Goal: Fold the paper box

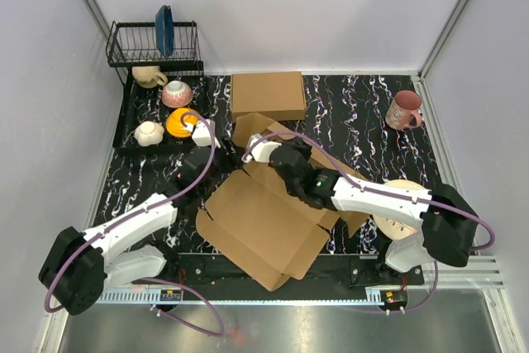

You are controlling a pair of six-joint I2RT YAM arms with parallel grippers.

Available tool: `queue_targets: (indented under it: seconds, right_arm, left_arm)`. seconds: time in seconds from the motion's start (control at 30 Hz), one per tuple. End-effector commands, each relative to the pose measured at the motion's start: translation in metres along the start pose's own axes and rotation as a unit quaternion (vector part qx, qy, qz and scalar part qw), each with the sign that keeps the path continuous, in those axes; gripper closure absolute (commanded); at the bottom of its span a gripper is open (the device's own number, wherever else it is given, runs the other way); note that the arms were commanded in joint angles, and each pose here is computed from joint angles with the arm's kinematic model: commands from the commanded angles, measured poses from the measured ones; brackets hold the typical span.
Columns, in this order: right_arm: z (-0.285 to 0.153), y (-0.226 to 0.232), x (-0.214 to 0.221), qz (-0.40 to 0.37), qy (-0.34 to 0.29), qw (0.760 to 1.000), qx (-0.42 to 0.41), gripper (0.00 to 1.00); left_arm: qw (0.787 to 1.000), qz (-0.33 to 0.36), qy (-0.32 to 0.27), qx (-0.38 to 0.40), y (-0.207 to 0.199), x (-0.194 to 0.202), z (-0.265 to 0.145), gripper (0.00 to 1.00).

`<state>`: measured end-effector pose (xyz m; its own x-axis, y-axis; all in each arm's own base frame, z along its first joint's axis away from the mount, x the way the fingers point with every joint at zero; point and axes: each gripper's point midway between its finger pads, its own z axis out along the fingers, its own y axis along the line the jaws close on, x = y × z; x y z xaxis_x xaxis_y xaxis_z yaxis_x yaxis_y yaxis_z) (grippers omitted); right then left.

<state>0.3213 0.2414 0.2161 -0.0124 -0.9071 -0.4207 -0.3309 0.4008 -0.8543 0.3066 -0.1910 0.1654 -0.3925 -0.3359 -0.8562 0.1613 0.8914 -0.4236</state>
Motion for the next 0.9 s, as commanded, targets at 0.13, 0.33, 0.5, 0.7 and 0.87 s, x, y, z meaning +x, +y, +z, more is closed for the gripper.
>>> queue_targets:
  seconds: [0.13, 0.33, 0.5, 0.7, 0.87]
  right_arm:
    - [-0.023, 0.022, -0.033, -0.121, -0.052, 0.991, 0.026, 0.95]
    - [-0.025, 0.044, -0.010, -0.120, -0.030, 0.992, 0.016, 0.94]
    - [-0.026, 0.058, 0.008, -0.088, 0.003, 0.996, 0.017, 0.95]
    - [-0.032, 0.055, 0.009, -0.048, 0.001, 0.999, 0.008, 0.94]
    - [-0.033, 0.056, 0.011, -0.037, -0.001, 0.999, 0.001, 0.94]
  left_arm:
    - [0.995, -0.048, -0.085, -0.012, 0.003, -0.037, -0.008, 0.37]
    - [0.991, -0.070, -0.114, -0.021, 0.015, -0.041, -0.020, 0.37]
    - [0.985, -0.109, -0.130, -0.002, 0.019, -0.031, -0.029, 0.37]
    - [0.986, -0.089, -0.140, 0.019, 0.013, -0.025, -0.031, 0.37]
    - [0.986, -0.079, -0.140, 0.047, 0.003, -0.013, -0.027, 0.38]
